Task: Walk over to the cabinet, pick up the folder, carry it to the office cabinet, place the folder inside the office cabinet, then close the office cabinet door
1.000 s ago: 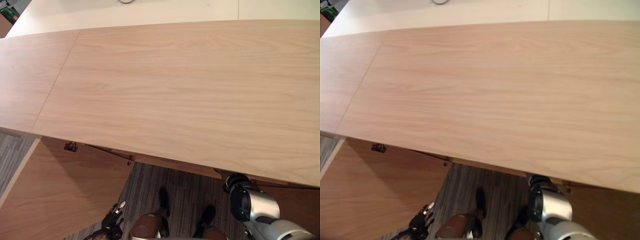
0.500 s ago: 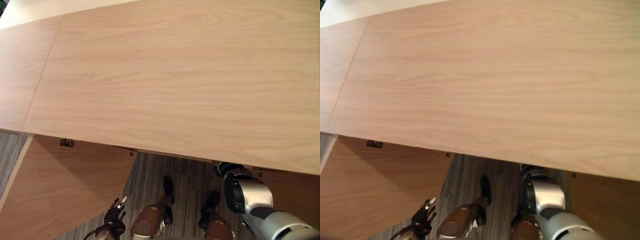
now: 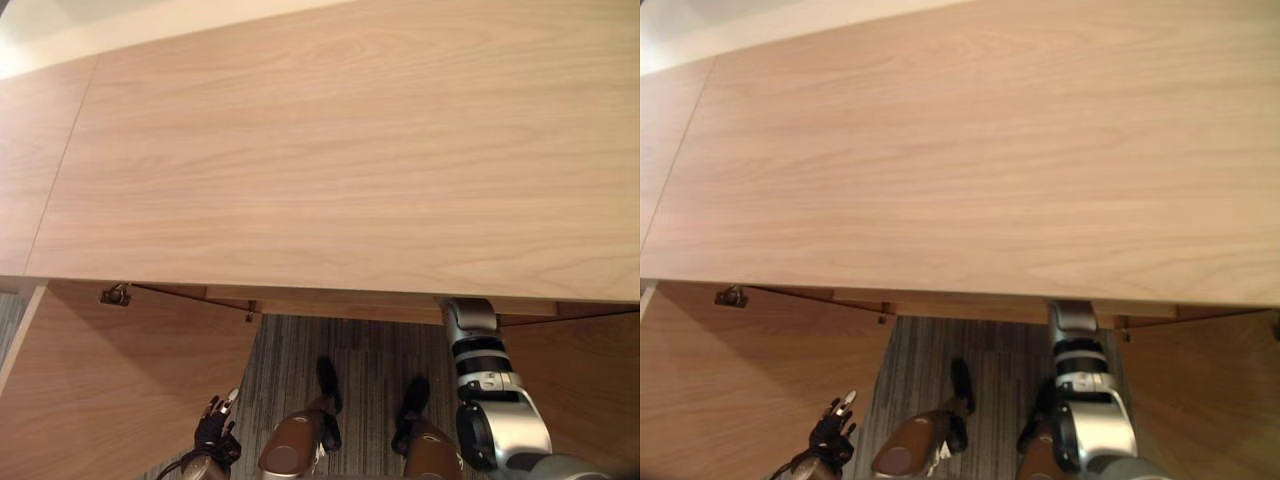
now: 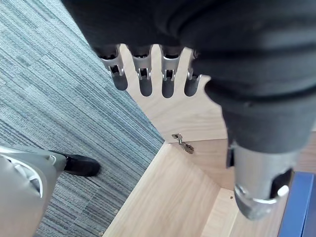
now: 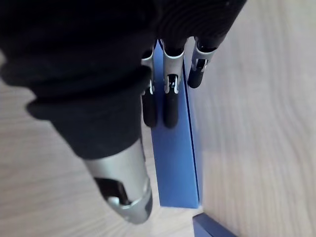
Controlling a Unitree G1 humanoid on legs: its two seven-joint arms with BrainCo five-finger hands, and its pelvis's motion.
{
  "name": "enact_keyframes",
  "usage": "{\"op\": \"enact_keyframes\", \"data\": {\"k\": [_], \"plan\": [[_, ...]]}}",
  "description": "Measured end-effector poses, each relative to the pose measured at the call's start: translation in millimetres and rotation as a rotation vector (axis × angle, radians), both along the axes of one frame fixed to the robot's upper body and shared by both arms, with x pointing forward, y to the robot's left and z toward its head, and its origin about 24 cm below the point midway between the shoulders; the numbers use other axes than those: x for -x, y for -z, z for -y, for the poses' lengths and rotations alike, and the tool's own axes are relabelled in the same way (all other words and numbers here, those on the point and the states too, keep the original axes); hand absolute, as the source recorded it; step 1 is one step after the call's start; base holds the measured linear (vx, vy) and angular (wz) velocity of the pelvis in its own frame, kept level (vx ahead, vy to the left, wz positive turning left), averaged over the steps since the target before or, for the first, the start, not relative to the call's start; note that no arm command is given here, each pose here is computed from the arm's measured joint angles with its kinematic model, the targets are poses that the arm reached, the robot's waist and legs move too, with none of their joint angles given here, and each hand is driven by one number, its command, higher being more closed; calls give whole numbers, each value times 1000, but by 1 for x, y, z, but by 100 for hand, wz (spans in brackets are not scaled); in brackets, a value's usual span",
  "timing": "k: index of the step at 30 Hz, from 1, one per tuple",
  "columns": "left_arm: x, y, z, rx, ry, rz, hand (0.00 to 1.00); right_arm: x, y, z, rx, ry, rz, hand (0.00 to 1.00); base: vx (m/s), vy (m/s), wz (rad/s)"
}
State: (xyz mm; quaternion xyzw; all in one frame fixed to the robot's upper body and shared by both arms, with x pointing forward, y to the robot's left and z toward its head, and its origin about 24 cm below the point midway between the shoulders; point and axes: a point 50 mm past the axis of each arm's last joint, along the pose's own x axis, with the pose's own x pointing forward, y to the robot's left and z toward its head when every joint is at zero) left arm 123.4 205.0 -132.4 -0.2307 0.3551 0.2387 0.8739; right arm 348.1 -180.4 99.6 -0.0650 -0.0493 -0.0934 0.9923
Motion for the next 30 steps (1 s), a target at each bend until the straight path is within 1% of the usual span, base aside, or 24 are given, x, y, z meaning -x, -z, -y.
{"op": "enact_keyframes", "data": {"k": [1,4,5,8,9,11,13,16,22,23,30], "plan": [[1,0,0,-1,-11,-3,0,6,11,-7,75,-27,-31,0,32,-46,-4],[7,5,1,4,-17,-31,0,29,60,-25,230,-103,-185,0,41,-36,-3],[9,6,0,5,-22,-40,0,33,69,-31,248,-127,-219,0,55,-35,-2],[19,11,-2,-13,-6,-97,0,60,120,-54,346,-289,-413,0,14,-14,0],[20,12,-3,-14,-6,-100,0,62,123,-55,350,-302,-427,0,8,-26,-5],[25,14,-6,-20,-10,-128,0,76,147,-65,343,-376,-534,0,-12,-28,-11],[29,15,-6,-22,-15,-141,0,85,162,-69,333,-413,-601,0,-18,-29,-20],[33,18,-4,-12,-13,-164,0,106,184,-66,303,-431,-711,0,-39,-39,-9],[38,23,3,11,-5,-200,0,136,211,-50,182,-354,-859,0,-49,-31,-13],[38,24,4,14,1,-208,0,144,218,-42,128,-307,-900,0,-31,-26,-2],[45,27,9,28,12,-241,0,187,244,-12,-27,-121,-1077,0,-9,-3,-13]]}}
